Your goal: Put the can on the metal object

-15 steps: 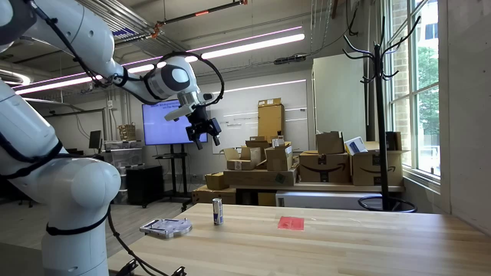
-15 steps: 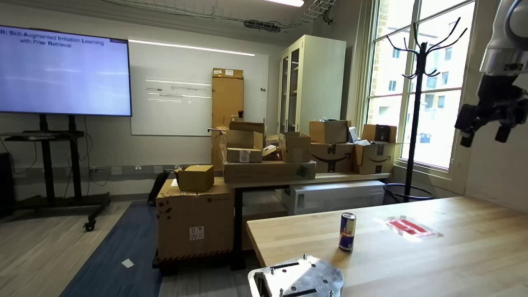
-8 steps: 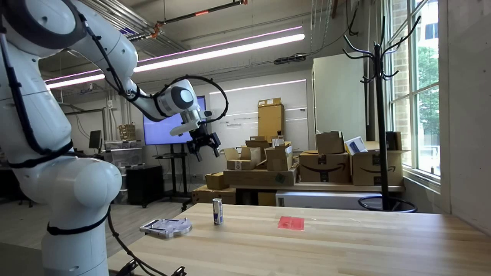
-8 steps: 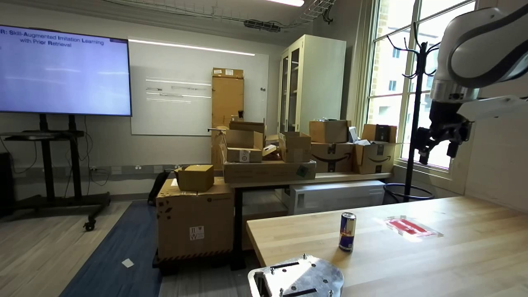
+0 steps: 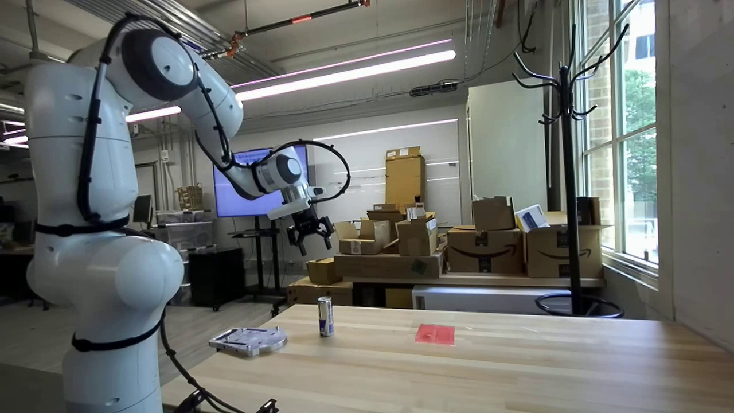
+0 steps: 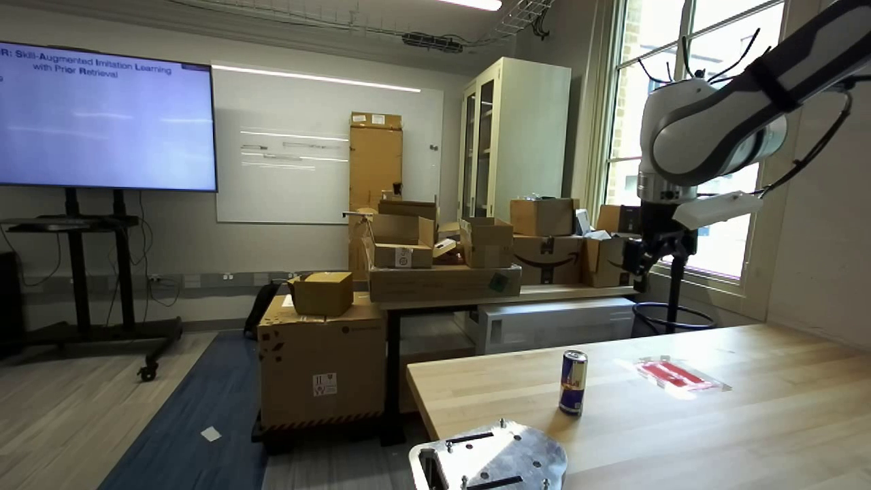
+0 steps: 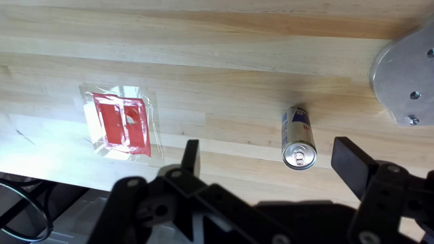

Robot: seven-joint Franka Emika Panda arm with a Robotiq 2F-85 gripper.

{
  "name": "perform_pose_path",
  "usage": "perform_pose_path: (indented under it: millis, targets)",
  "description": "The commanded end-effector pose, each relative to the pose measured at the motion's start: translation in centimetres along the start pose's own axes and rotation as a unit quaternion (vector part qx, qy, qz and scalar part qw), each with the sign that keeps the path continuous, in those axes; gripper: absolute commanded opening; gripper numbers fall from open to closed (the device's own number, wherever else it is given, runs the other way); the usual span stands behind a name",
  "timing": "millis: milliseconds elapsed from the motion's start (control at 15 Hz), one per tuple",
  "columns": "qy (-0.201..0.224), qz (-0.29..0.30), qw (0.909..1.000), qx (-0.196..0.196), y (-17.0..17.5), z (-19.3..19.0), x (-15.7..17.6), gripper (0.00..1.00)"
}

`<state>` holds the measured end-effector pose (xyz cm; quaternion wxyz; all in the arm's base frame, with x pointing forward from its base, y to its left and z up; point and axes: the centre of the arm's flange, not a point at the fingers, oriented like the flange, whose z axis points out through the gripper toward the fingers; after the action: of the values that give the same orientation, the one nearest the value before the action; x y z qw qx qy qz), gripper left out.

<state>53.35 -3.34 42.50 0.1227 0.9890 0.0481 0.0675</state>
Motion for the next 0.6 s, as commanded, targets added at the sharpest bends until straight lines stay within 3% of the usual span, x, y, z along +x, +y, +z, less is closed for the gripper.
perform_pose_path:
  millis: [0,533]
  targets:
    - [-0.016,-0.007,0.9998,0.01,-0.6,1.7,5.5,1.0]
    - [-0.035,-0.015,0.9984,0.041,-2.4,6.3,10.9,1.0]
